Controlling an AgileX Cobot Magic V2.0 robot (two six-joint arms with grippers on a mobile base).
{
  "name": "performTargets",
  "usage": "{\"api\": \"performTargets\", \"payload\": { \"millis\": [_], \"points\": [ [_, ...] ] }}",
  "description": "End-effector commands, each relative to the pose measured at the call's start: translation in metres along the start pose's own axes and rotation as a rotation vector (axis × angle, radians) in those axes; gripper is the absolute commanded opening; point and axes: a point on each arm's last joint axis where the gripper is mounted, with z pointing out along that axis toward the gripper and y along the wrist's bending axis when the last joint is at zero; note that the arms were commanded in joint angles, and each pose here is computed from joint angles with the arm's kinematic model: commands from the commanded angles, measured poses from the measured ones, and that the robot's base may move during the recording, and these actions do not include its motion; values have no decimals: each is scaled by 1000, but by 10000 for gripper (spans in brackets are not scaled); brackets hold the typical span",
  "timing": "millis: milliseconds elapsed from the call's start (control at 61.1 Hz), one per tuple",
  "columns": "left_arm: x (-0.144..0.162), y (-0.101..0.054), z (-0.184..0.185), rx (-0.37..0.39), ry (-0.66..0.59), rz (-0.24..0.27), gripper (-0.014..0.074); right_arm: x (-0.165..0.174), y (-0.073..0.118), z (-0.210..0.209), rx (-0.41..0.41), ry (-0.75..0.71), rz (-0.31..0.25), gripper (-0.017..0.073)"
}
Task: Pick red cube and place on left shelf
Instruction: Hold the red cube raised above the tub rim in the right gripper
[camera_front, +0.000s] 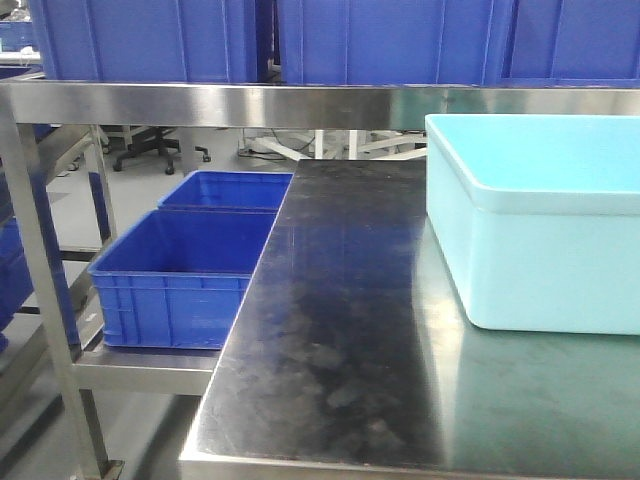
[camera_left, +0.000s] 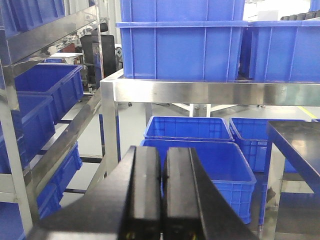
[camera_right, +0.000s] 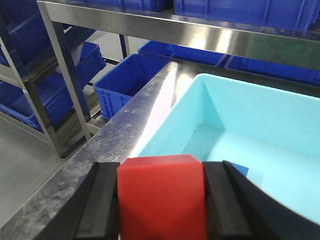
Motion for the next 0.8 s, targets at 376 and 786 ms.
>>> {"api": "performTargets", "payload": {
  "millis": [376, 786],
  "points": [
    [0, 0, -1, 0, -76, 0, 101, -18, 1, -4, -3, -125, -10, 56],
    [0, 0, -1, 0, -76, 0, 101, -18, 1, -4, -3, -123, -10, 56]
  ]
}}
